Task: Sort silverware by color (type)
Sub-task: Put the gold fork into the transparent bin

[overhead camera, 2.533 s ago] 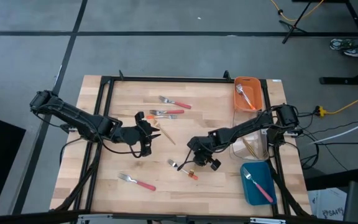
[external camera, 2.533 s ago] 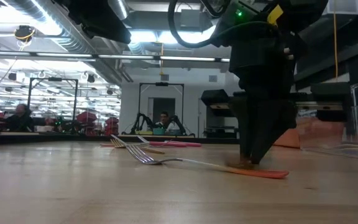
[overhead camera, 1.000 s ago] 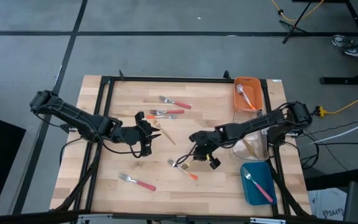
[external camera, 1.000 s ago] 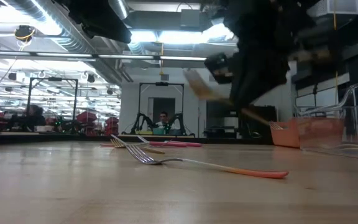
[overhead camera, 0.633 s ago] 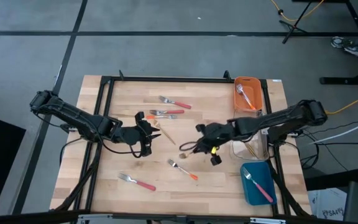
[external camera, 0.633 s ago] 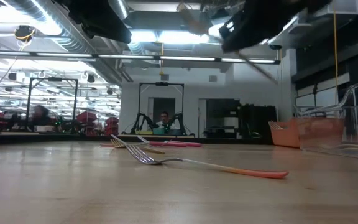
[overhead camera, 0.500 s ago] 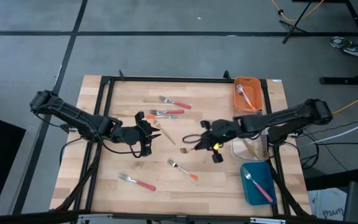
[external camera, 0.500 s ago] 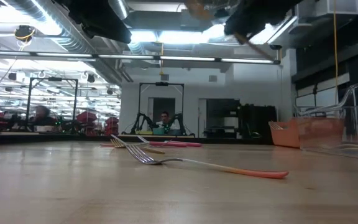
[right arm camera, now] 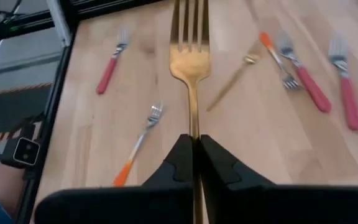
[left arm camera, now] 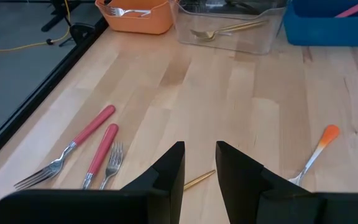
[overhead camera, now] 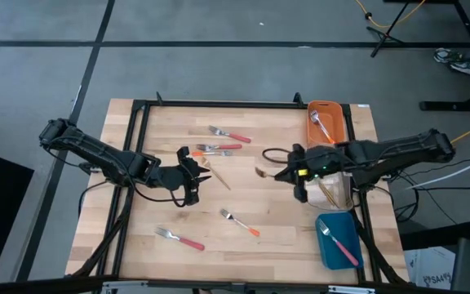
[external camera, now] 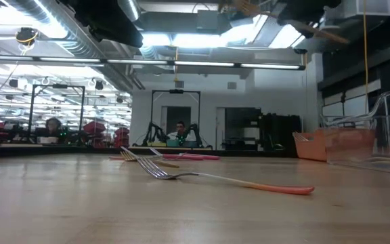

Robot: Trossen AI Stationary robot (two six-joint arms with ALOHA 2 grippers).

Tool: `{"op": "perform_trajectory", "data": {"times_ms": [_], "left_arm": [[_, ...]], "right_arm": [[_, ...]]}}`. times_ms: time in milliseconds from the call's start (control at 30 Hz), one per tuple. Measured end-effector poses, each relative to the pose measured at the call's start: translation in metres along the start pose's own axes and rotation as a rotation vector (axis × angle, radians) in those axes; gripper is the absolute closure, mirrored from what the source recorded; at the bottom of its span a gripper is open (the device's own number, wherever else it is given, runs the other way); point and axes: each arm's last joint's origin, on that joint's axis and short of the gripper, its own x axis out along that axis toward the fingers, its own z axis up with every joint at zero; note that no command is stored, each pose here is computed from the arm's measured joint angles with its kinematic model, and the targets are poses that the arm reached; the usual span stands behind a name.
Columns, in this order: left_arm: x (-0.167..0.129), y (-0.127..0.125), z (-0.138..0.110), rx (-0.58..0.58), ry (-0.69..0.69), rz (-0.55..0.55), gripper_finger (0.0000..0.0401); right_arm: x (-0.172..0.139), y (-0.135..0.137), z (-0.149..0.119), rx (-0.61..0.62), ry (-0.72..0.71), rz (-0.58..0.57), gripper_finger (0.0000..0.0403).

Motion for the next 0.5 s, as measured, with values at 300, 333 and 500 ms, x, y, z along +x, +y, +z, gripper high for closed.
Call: {"op": "perform_trajectory", "data": {"times_ms": [300,333,500], "left_arm": [[0.0,0.0,0.0,0.001,0.0,0.0,0.0316],[0.0,0.0,0.0,0.001,0.0,0.0,0.0316],[0.0,0.0,0.0,0.001,0.0,0.0,0.0316]], "right_arm": [[-0.037,-0.01,-0.015,0.192,0.045,-0.11,0.0402],[-0.04,-0.011,-0.018,0.216,0.059,-0.127,0.0402],[-0.055,-0.017,-0.032,0.337,0.135,-0.202,0.0402]]}}
